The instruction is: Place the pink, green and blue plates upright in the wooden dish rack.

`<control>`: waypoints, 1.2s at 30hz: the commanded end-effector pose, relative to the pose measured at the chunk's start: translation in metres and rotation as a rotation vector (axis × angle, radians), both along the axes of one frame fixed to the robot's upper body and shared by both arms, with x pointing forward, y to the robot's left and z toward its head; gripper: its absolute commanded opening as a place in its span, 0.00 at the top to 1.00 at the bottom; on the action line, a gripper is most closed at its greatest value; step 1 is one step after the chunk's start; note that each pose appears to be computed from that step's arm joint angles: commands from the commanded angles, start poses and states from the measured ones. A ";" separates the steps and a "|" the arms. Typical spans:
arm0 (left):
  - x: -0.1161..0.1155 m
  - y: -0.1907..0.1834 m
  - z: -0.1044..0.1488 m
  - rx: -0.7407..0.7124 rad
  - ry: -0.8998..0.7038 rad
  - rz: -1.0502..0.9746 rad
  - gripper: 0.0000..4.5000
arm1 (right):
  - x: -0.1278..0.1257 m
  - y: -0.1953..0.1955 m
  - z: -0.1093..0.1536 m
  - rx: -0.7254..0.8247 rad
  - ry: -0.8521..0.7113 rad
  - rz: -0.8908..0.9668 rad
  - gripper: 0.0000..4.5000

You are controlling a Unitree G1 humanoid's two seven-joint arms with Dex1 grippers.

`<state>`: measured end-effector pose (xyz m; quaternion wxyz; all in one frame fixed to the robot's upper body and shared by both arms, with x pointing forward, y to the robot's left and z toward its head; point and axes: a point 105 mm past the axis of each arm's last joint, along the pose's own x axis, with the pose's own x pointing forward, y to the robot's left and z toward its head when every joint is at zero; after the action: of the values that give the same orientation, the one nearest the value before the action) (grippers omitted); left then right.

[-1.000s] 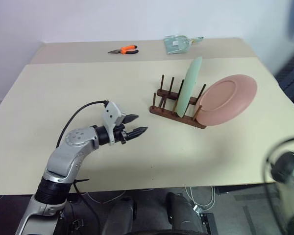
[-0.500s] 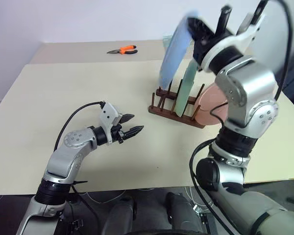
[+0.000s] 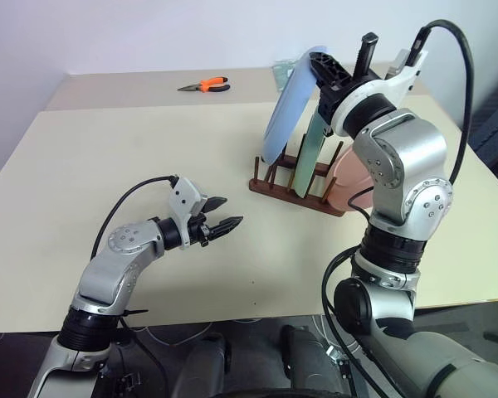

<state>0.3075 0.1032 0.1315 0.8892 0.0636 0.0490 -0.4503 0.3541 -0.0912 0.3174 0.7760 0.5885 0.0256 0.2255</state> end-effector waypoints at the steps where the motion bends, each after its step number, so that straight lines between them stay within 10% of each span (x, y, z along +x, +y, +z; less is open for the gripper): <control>1: -0.005 -0.002 0.011 -0.010 -0.042 -0.016 0.32 | 0.003 0.003 0.002 -0.015 -0.002 -0.003 0.99; 5: -0.007 -0.003 0.011 -0.014 -0.038 -0.025 0.32 | 0.013 0.005 -0.005 -0.059 0.014 -0.012 0.99; 11: -0.009 -0.005 0.012 -0.019 -0.034 -0.033 0.32 | 0.014 0.010 0.014 -0.347 -0.202 -0.060 0.39; 17: -0.014 -0.009 0.011 -0.023 -0.029 -0.050 0.32 | -0.023 -0.006 0.056 -0.812 -0.674 -0.187 0.39; 24: -0.032 -0.036 0.014 -0.019 -0.034 -0.189 0.32 | -0.043 -0.152 0.033 -1.401 -0.606 -0.457 0.99; 28: -0.032 -0.046 0.014 -0.025 -0.025 -0.229 0.32 | -0.057 -0.208 -0.018 -1.796 -0.354 -0.389 0.99; 36: -0.030 -0.049 0.014 -0.018 -0.025 -0.250 0.32 | -0.057 -0.202 -0.069 -1.903 -0.283 -0.223 0.99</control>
<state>0.2796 0.0556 0.1399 0.8298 0.0651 0.0373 -0.5530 0.2975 -0.3155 0.2348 0.9458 -0.3042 0.0886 0.0707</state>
